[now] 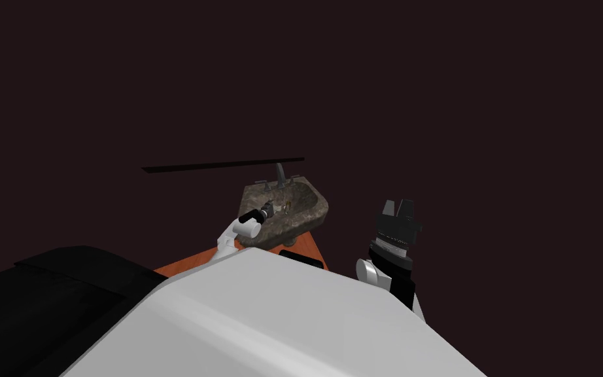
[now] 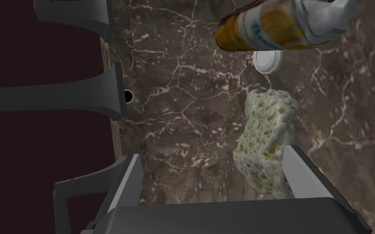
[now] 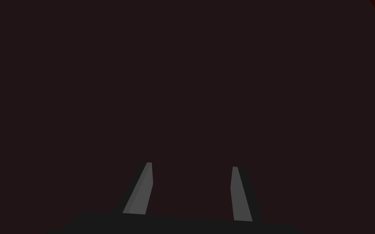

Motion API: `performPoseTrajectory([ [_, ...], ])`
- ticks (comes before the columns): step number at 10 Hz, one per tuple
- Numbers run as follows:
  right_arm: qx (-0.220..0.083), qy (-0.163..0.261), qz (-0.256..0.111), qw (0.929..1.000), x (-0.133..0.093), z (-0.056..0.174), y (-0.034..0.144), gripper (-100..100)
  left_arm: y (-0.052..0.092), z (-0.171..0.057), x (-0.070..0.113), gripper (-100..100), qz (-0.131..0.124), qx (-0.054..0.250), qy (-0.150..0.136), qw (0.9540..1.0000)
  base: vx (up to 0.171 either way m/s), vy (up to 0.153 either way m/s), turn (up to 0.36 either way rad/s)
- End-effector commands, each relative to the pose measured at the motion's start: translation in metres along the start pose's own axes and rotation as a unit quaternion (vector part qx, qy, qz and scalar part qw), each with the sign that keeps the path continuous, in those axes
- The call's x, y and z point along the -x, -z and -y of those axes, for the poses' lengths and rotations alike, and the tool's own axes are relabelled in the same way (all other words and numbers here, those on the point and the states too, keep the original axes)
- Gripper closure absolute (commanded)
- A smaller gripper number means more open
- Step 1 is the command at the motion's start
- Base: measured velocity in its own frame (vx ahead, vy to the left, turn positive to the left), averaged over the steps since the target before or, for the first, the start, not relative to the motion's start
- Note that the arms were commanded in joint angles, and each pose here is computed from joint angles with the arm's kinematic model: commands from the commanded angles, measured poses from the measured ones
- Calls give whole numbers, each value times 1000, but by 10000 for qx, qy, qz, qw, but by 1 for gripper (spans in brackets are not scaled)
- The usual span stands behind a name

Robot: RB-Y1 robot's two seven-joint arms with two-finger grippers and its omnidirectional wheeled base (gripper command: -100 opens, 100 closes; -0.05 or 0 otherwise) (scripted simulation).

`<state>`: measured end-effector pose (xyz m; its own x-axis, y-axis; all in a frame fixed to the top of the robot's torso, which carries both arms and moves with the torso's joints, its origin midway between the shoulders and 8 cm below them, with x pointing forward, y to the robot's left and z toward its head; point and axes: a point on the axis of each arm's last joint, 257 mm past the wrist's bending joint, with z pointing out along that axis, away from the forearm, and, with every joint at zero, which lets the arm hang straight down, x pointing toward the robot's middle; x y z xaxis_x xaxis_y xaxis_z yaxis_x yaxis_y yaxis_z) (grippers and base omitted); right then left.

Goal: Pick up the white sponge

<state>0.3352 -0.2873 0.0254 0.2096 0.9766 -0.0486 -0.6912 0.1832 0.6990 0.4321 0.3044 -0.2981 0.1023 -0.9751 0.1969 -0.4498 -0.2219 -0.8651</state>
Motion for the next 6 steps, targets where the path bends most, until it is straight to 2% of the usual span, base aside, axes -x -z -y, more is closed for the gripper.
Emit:
performPoseTrajectory([
  [1, 0, 0, 0, 10000, 0, 0, 0, 0, -3, -14, 9, -100, 80, 291, 56, 9995, 32, -22, 37],
  [3, 0, 0, 0, 10000, 0, 0, 0, 0, -4, -23, 15, -100, 146, 509, 85, 9986, 36, -16, 17],
  [6, 0, 0, 0, 10000, 0, 0, 0, 0, -4, -41, 30, -100, 309, 964, 158, 9947, 30, -17, 22],
])
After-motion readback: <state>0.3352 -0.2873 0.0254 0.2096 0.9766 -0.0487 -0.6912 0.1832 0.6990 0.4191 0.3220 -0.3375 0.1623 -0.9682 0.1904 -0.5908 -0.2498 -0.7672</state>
